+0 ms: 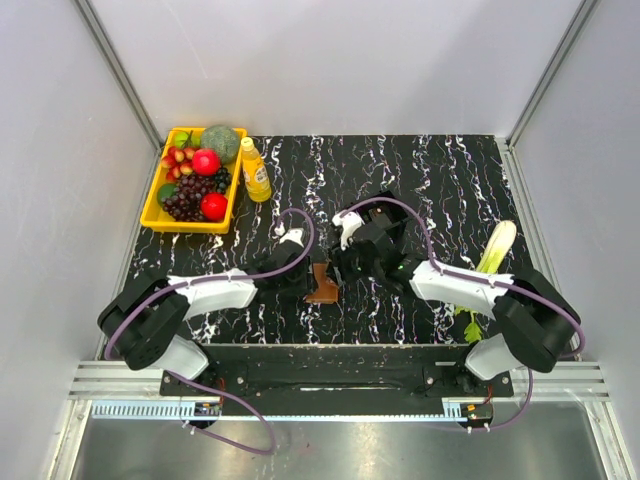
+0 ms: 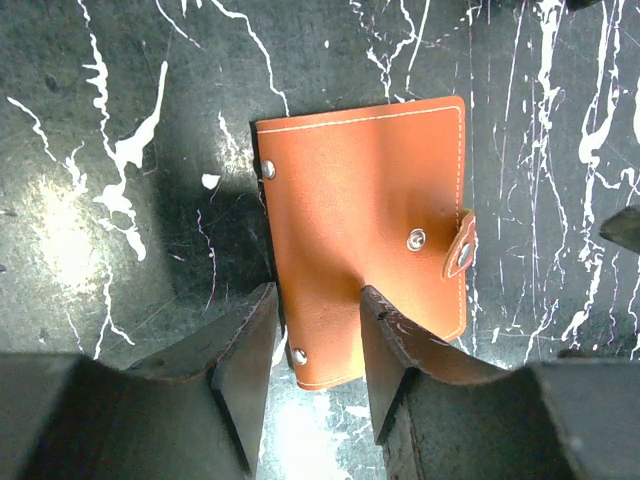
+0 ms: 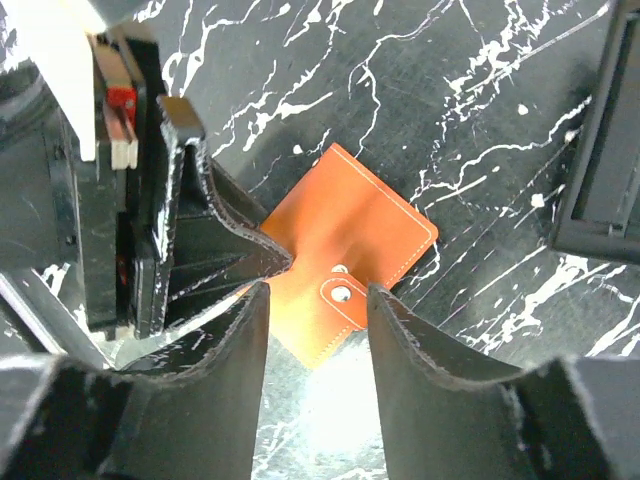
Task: Put the credit cards into the card holder
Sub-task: Close the card holder at the center of the board.
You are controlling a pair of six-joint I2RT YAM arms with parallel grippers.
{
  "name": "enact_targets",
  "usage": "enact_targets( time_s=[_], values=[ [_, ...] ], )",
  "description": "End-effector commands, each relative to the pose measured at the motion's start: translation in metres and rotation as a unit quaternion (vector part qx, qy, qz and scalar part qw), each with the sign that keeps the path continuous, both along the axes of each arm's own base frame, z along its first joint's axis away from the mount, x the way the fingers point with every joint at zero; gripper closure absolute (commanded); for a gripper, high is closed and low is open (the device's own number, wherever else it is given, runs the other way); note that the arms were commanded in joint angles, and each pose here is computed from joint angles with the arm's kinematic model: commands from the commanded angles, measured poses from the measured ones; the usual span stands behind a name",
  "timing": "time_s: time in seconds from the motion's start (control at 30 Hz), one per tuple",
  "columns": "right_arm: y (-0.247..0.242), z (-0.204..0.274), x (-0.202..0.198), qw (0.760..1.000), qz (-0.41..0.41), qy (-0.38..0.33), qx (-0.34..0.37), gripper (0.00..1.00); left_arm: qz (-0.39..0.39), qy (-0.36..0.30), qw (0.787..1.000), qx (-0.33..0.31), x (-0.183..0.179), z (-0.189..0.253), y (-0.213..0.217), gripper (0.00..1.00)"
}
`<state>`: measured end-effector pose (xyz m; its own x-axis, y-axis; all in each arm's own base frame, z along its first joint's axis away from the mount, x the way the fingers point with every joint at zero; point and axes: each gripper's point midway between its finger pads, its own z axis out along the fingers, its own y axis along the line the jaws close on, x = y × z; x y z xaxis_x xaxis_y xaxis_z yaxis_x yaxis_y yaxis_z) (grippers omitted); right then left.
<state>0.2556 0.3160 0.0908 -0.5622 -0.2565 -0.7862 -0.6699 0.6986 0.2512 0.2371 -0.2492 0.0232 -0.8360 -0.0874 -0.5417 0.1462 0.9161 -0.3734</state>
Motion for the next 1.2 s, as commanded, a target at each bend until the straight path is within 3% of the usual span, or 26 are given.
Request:
enact_targets(
  time_s=[0.0,0.1,0.23,0.63,0.97,1.17],
  values=[
    [-0.003,0.009,0.004,0.994,-0.093,0.055,0.023,0.56,0.018,-0.012,1.0,-0.014,0.002,0.008,0.003,0.57],
    [0.001,0.001,-0.008,0.986,-0.11,0.121,0.011,0.71,0.032,-0.011,0.999,-0.02,0.002,0.009,0.005,0.57],
    [-0.004,-0.012,-0.015,0.971,-0.186,0.145,-0.027,0.61,0.055,0.003,0.998,-0.035,-0.001,0.008,0.005,0.59],
    [-0.013,-0.044,-0.003,0.946,-0.259,0.114,-0.157,0.59,0.09,-0.004,0.993,-0.072,0.001,0.01,0.005,0.59],
    [0.005,-0.026,-0.001,0.952,-0.253,0.093,-0.144,0.56,0.084,-0.005,0.993,-0.088,0.001,0.011,0.0,0.59],
    [0.011,-0.045,0.003,0.948,-0.256,0.102,-0.158,0.57,0.09,-0.015,0.991,-0.098,0.003,0.015,0.001,0.59]
  ],
)
